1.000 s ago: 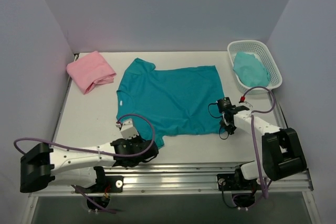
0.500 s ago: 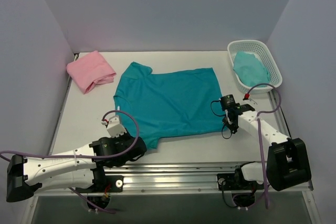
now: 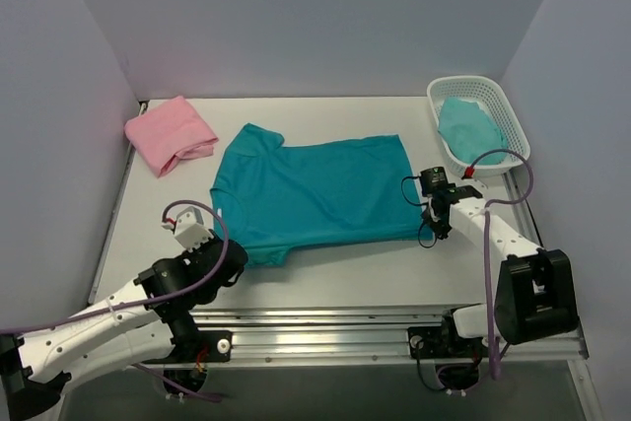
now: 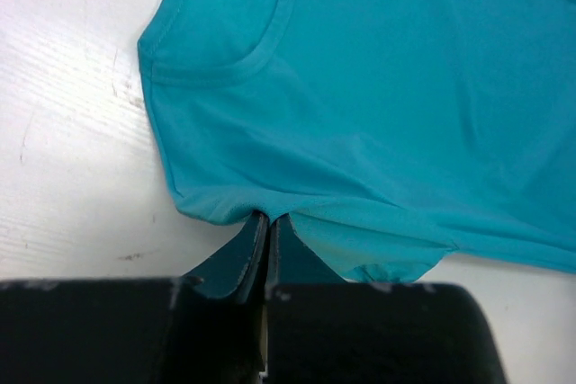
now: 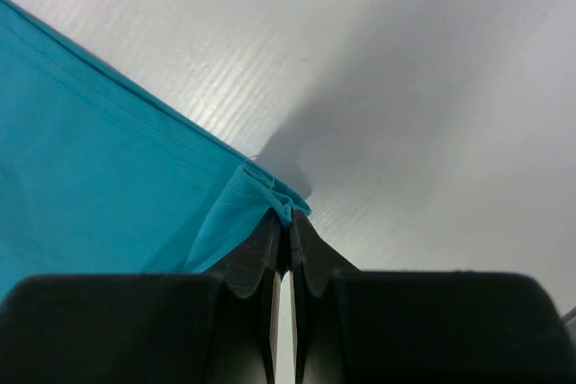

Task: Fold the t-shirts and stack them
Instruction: Fold the flattened tshirt in 1/3 of the way

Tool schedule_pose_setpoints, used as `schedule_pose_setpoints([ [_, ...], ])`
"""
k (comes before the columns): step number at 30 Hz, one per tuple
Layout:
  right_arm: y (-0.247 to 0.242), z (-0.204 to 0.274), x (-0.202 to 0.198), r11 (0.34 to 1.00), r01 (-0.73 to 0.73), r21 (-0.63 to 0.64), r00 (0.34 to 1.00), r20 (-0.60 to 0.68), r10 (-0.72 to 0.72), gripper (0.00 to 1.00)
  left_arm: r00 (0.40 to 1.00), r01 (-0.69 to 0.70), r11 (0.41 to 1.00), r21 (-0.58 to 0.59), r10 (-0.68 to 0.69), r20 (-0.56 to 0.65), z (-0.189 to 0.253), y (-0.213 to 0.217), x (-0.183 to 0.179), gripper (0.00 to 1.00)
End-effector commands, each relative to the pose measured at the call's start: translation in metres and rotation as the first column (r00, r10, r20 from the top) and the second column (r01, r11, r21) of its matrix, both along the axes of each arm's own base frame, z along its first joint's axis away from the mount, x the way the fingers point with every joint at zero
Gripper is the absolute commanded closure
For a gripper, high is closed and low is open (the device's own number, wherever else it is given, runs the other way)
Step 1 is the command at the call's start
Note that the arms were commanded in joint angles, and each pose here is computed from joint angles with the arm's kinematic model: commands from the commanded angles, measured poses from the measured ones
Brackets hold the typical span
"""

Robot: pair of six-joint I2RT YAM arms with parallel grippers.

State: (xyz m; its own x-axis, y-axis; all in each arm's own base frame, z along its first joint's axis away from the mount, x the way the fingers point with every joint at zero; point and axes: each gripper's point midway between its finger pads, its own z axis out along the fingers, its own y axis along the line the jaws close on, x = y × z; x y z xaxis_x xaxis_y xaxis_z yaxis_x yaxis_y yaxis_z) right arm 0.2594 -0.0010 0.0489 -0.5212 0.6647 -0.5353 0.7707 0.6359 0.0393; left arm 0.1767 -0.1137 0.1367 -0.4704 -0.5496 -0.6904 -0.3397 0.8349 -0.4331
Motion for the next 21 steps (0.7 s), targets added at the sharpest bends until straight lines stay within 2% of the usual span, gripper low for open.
schedule_pose_setpoints([
  [1, -0.008, 0.013, 0.017, 0.999, 0.01, -0.044, 1.0, 0.025, -0.009, 1.0, 0.997, 0.019, 0.999, 0.041, -0.022, 0.067, 0.016, 0.0, 0.024, 0.98],
  [5, -0.004, 0.022, 0.033, 0.999, 0.006, -0.038, 0.998, 0.056, -0.003, 1.0, 0.997, 0.046, 0.997, 0.066, -0.049, 0.052, 0.014, -0.008, 0.049, 0.98],
  [14, 0.002, 0.04, 0.069, 0.999, 0.013, -0.04, 0.994, 0.109, -0.008, 1.0, 0.998, 0.058, 0.998, 0.037, -0.06, 0.032, 0.0, -0.034, 0.116, 0.98],
  [21, 0.011, 0.037, 0.094, 0.999, 0.005, -0.051, 0.995, 0.097, 0.0, 1.0, 0.998, 0.048, 0.998, 0.043, -0.049, 0.03, 0.006, -0.044, 0.157, 0.98],
])
